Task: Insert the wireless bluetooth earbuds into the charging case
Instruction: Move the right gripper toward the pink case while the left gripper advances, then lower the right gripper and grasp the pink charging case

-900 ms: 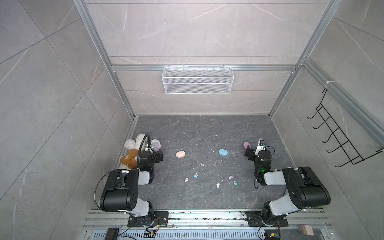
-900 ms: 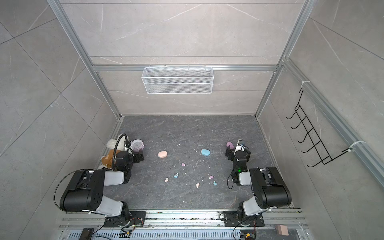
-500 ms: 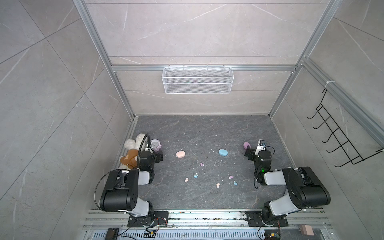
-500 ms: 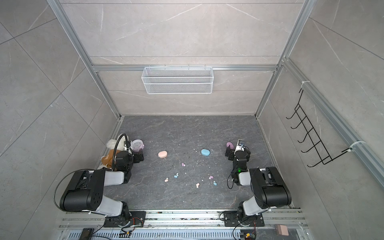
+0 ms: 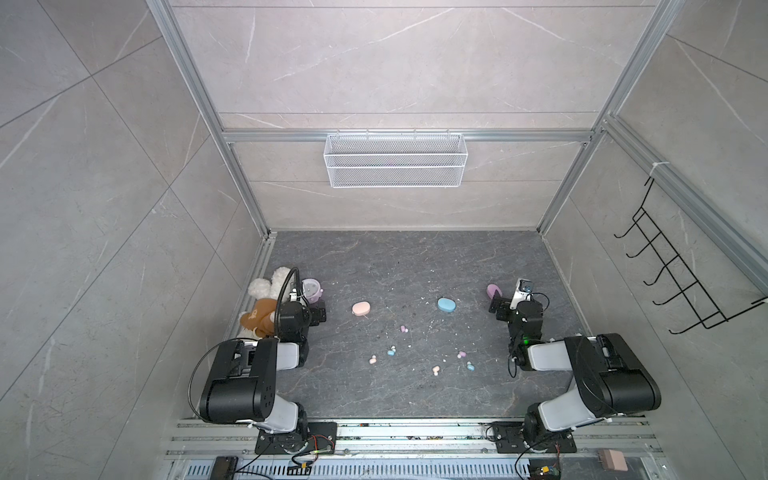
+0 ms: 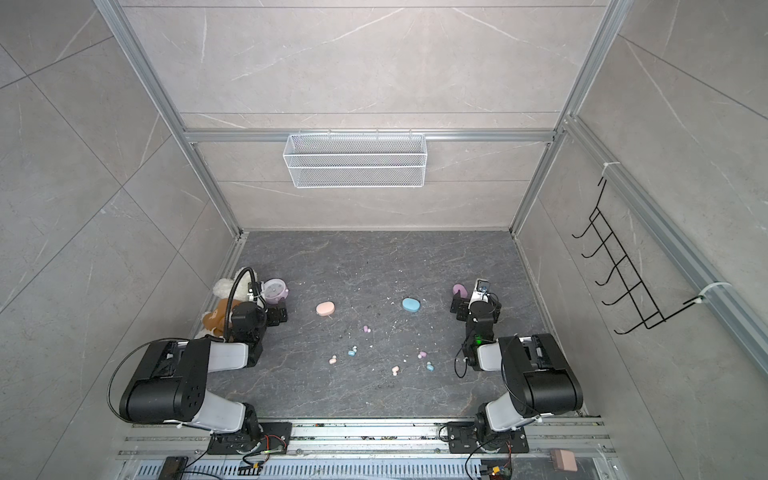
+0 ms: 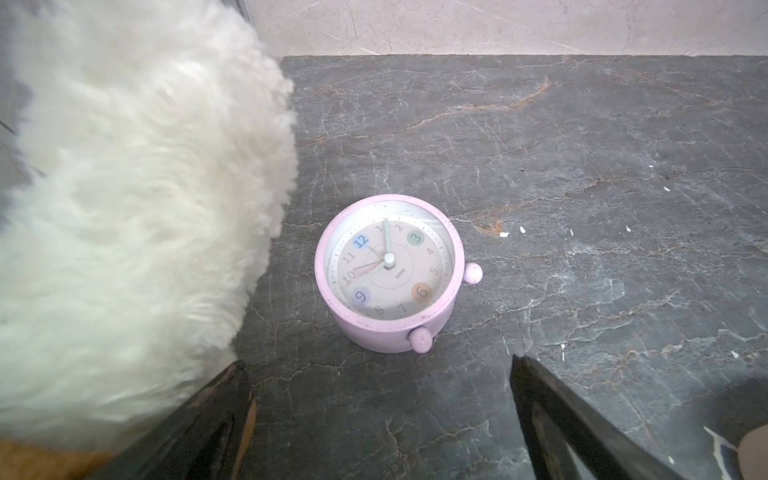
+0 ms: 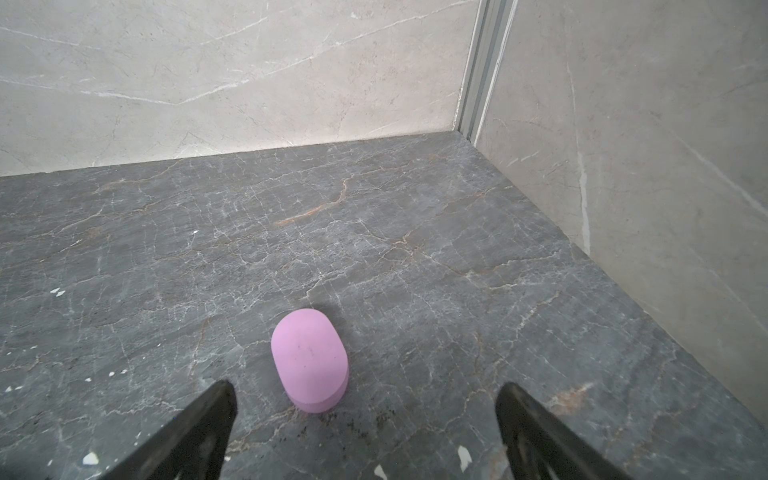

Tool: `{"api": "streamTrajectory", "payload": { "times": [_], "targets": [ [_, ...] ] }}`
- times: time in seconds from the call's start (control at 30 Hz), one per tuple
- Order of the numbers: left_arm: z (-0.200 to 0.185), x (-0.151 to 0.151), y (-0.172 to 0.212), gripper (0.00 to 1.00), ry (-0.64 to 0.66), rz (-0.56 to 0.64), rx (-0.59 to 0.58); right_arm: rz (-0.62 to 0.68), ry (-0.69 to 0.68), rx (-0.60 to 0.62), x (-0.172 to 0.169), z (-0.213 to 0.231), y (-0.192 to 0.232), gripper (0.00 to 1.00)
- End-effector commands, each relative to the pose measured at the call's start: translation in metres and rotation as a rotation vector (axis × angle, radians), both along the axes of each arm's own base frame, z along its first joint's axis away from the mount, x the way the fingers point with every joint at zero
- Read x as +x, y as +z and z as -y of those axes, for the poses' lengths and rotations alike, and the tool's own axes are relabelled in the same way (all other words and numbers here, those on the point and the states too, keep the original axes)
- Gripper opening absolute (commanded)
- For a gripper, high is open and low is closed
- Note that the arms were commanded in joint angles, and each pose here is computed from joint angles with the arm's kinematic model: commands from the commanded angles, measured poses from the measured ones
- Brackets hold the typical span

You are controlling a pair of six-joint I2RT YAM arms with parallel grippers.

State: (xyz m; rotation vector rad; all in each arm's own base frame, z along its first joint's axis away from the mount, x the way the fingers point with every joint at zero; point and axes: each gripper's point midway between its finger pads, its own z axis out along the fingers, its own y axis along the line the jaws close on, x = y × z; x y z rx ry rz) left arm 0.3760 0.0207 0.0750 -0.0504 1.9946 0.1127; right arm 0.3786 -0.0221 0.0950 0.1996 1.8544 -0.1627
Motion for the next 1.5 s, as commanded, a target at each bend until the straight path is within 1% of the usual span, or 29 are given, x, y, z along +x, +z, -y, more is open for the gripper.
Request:
{"api": "streamTrajectory", "payload": {
  "times": [0.0, 0.07, 0.13, 0.17, 0.23, 0.33, 0.37, 0.43, 0.5, 0.57, 0.67, 0.77, 0.87, 0.93, 1.07, 1.2, 1.33, 1.43, 1.47],
  "targets": [
    [-0.002, 0.008, 0.01, 1.0, 0.013, 0.032, -0.019, 0.011, 0.009, 0.015, 0.005, -0.003, 0.006, 1.0],
    [-0.002, 0.008, 0.012, 0.99, 0.013, 0.04, -0.018, 0.027, 0.004, 0.014, 0.005, -0.002, 0.01, 1.0],
    [0.0, 0.009, 0.017, 0.99, 0.003, 0.025, -0.016, -0.004, 0.018, 0.009, 0.003, -0.005, 0.016, 1.0],
    [0.0, 0.01, 0.022, 1.0, 0.002, 0.001, -0.013, 0.002, -0.004, -0.003, 0.003, -0.003, 0.027, 1.0],
    [0.006, 0.013, 0.033, 1.0, -0.025, -0.063, -0.023, -0.037, -0.032, -0.004, 0.002, 0.0, 0.044, 1.0],
    [0.014, 0.014, 0.057, 1.0, -0.048, -0.063, -0.027, -0.145, -0.068, 0.044, 0.004, 0.002, 0.063, 1.0],
    [0.017, 0.014, 0.065, 1.0, -0.053, -0.057, -0.032, -0.199, -0.069, 0.058, 0.006, 0.0, 0.065, 1.0],
    [0.024, 0.013, 0.077, 1.0, -0.057, -0.059, -0.059, -0.316, -0.114, 0.091, 0.009, 0.002, 0.067, 1.0],
    [0.036, 0.009, 0.088, 1.0, -0.077, -0.065, -0.093, -0.463, -0.151, 0.149, 0.009, -0.001, 0.062, 1.0],
    [0.055, 0.003, 0.097, 1.0, -0.116, -0.066, -0.128, -0.595, -0.154, 0.222, 0.009, -0.012, 0.062, 1.0],
    [0.079, -0.006, 0.104, 1.0, -0.165, -0.099, -0.148, -0.711, -0.129, 0.369, 0.011, -0.033, 0.063, 1.0],
    [0.094, -0.012, 0.107, 1.0, -0.182, -0.131, -0.188, -0.825, -0.146, 0.477, 0.013, -0.047, 0.059, 1.0],
    [0.107, -0.016, 0.111, 1.0, -0.202, -0.144, -0.234, -0.931, -0.239, 0.558, 0.016, -0.048, 0.046, 1.0],
    [0.113, -0.017, 0.114, 1.0, -0.215, -0.146, -0.236, -0.959, -0.299, 0.624, 0.021, -0.047, 0.039, 0.99],
    [0.121, -0.018, 0.12, 1.0, -0.239, -0.152, -0.224, -0.946, -0.423, 0.742, 0.032, -0.039, 0.031, 0.97],
    [0.124, -0.018, 0.125, 1.0, -0.257, -0.158, -0.209, -0.963, -0.527, 0.88, 0.036, -0.033, 0.014, 0.98],
    [0.126, -0.018, 0.126, 1.0, -0.265, -0.155, -0.199, -0.993, -0.59, 0.988, 0.043, -0.032, -0.004, 0.99],
    [0.127, -0.019, 0.126, 1.0, -0.266, -0.159, -0.197, -0.997, -0.599, 1.041, 0.049, -0.032, -0.013, 0.98],
    [0.127, -0.019, 0.126, 1.0, -0.266, -0.158, -0.197, -0.993, -0.622, 1.067, 0.051, -0.033, -0.015, 0.98]
  ]
}}
